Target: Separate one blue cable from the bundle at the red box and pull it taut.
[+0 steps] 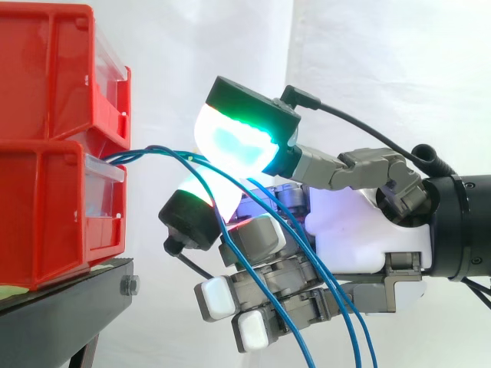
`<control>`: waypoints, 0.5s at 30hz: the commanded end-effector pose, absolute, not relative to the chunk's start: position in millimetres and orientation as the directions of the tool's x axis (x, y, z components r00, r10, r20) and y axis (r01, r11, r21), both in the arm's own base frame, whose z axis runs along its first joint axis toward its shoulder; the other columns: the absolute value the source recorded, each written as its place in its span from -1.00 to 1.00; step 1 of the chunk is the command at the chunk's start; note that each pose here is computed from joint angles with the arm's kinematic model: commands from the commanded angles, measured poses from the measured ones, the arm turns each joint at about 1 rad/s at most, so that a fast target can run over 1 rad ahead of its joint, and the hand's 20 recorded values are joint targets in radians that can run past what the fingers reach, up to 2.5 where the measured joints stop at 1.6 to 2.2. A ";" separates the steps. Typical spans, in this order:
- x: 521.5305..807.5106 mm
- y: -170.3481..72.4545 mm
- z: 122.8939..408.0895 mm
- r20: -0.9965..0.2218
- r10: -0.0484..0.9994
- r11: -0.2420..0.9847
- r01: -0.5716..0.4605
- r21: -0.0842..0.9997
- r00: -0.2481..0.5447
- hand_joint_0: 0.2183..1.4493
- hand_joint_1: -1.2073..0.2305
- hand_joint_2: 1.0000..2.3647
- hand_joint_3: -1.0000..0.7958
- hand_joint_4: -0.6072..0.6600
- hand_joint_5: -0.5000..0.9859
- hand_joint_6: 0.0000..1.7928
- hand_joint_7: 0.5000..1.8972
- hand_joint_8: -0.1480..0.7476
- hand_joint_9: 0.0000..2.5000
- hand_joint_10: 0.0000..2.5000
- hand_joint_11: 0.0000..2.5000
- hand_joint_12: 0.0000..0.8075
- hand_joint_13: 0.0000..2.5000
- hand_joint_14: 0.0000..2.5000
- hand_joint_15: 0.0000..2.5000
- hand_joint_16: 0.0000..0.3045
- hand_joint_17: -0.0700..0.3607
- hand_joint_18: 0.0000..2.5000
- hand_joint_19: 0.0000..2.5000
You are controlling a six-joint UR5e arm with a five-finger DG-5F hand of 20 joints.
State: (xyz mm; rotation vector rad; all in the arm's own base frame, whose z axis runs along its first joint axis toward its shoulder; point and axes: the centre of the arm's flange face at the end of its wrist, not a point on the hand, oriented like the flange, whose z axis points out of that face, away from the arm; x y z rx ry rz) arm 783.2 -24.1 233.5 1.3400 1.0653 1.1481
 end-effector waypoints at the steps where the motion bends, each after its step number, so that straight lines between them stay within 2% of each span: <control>1: 781.6 -24.2 232.6 0.073 0.986 -0.076 0.018 0.997 0.150 -0.12 -0.60 -0.98 -0.33 -0.05 -0.53 0.00 0.34 0.07 -0.03 -0.97 0.00 0.00 -0.18 -0.98 -0.48 -0.68 -0.16 -0.32 -0.43; 3: 781.3 -24.3 232.4 0.072 0.986 -0.076 0.021 0.997 0.150 -0.05 -0.65 -0.99 -0.37 0.00 -0.55 0.01 0.36 0.06 -0.06 -0.97 0.02 -0.02 -0.20 -0.98 -0.48 -0.67 -0.16 -0.35 -0.43; 7: 781.4 -24.2 231.6 0.071 0.986 -0.075 0.024 0.997 0.151 0.01 -0.65 -1.00 -0.44 0.11 -0.59 0.02 0.21 0.06 -0.11 -0.98 0.03 -0.01 -0.23 -0.98 -0.48 -0.67 -0.15 -0.37 -0.45; 9: 781.1 -24.3 230.9 0.070 0.986 -0.075 0.025 0.997 0.151 -0.02 -0.66 -1.00 -0.44 0.11 -0.60 0.02 0.19 0.03 -0.12 -0.98 0.04 -0.01 -0.23 -0.98 -0.49 -0.66 -0.14 -0.36 -0.48; 15: 781.0 -24.3 232.1 0.071 0.986 -0.075 0.024 0.997 0.151 -0.24 -0.79 -1.00 -0.44 0.19 -0.65 0.02 0.13 0.04 -0.19 -0.98 0.25 0.02 -0.27 -0.98 -0.48 -0.65 -0.12 -0.35 -0.49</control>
